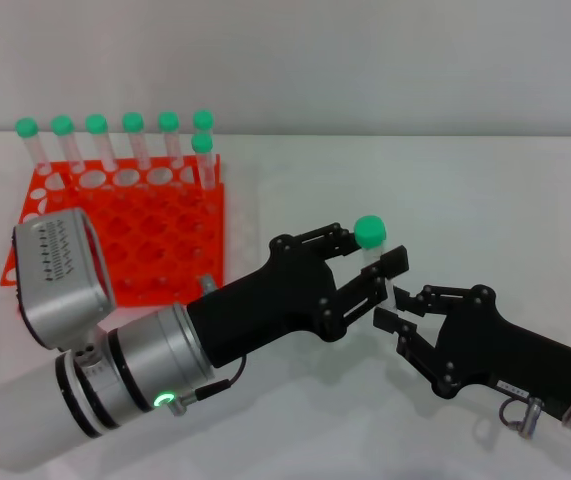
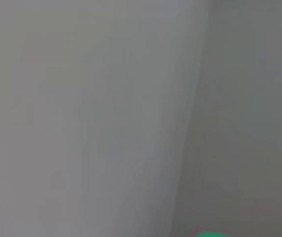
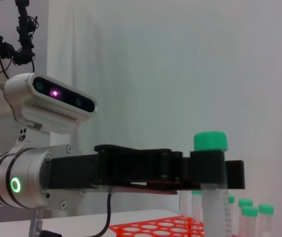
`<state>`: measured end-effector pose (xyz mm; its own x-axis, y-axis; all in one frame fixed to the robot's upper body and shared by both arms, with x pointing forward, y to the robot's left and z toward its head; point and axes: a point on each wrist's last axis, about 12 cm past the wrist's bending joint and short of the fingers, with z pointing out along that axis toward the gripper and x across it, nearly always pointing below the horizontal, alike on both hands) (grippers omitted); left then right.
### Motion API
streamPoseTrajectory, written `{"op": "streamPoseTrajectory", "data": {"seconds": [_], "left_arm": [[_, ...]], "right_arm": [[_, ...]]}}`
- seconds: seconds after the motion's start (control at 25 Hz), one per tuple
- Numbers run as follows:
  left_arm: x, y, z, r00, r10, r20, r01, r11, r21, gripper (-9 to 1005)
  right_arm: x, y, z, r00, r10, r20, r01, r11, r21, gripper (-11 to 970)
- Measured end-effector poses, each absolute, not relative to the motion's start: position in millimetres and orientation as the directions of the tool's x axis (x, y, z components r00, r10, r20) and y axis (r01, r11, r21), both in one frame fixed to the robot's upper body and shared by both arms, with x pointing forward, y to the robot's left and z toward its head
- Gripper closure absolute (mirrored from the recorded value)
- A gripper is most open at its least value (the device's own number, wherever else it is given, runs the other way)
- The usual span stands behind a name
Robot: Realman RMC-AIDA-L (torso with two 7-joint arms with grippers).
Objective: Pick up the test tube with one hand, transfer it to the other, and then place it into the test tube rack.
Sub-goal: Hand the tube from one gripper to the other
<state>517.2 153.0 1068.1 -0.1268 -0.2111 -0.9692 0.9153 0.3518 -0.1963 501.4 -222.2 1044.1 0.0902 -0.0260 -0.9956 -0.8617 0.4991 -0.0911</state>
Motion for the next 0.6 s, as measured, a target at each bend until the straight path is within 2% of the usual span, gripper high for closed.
{"op": "streamPoseTrajectory", "data": {"seconds": [0.12,0.44,0.6], "left_arm": [[519.2,151.3,1068.4,-0.126,-0.204,-0.971,0.912,0.361,-0.194,465],[520.9,151.3,1069.0,-0.122,-0.207,-0.971,0.907,0.374,-0.194,786],[522.5,151.8,1070.5,-0.121,-0.221,-0.968,0.902,0.382,-0.200,786]], "right_arm": [[502.0,-223.4,1043.6,0.088,-0.028,-0.996,-0.858,0.506,-0.090,782],[505.2,-225.2,1041.8,0.079,-0.050,-0.996,-0.847,0.523,-0.094,782],[506.7,-228.5,1041.7,0.076,-0.055,-0.996,-0.840,0.534,-0.094,782]]}}
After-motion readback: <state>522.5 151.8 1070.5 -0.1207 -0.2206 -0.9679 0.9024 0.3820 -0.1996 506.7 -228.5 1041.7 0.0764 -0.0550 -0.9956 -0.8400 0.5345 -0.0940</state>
